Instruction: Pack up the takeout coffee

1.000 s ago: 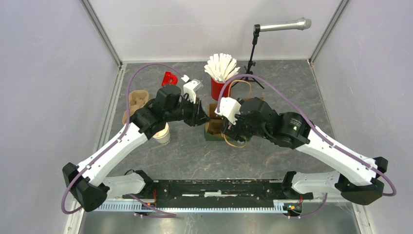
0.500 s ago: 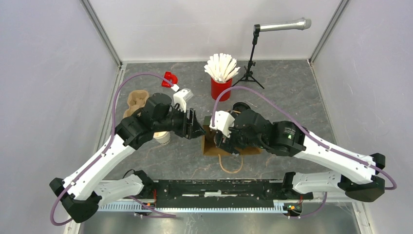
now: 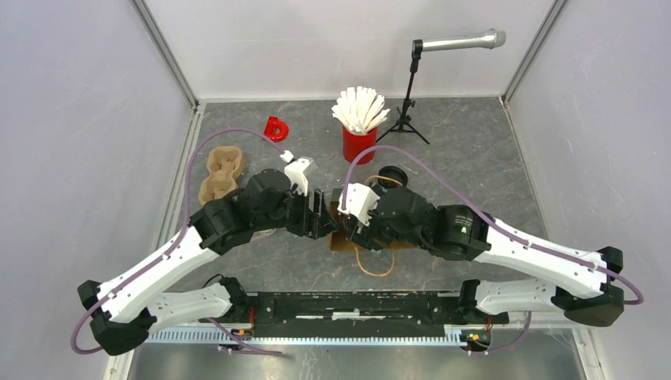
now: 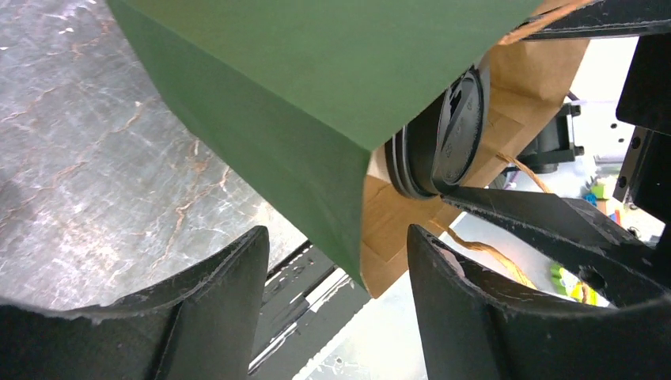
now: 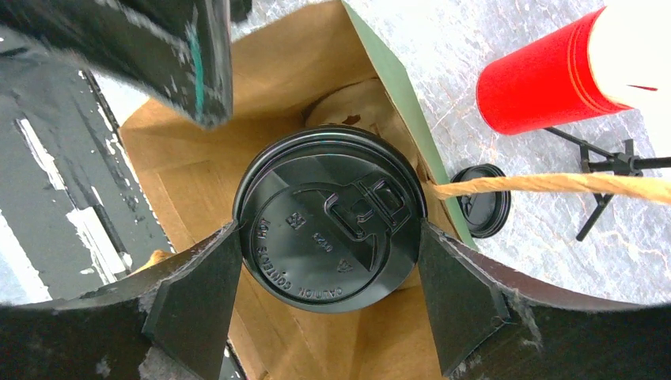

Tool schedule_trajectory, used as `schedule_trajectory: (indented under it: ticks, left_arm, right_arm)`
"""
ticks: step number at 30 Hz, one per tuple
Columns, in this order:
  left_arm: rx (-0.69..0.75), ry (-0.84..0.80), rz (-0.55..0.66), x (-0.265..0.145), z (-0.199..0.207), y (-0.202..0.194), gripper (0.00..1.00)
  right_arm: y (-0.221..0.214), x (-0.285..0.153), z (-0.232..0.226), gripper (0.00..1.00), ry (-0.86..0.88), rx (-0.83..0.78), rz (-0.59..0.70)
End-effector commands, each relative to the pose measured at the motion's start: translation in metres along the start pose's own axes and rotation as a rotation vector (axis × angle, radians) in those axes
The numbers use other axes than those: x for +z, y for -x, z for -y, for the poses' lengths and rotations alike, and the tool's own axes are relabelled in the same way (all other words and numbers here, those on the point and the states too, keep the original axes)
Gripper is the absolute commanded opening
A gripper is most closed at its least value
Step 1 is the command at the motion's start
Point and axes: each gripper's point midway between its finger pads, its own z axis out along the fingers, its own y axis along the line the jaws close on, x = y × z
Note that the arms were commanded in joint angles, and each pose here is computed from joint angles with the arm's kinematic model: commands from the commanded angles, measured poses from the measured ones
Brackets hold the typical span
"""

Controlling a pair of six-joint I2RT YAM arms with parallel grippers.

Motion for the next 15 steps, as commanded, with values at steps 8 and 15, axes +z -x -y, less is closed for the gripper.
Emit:
schedule_trajectory:
  ticks: [8,15]
  left_arm:
    - [-0.075,0.04,0.052,-0.001,-0.007,0.003,0.67]
    - [-0.066,0.043,0.039,0.002,-0.011,-0.006,0.54]
  right_arm:
    - [0.002,0.0,0.0,0.81,-0.025,-0.017,0.094]
    - [0.012,0.007,-0.011,0.8,-0.042,-0.027,0.093]
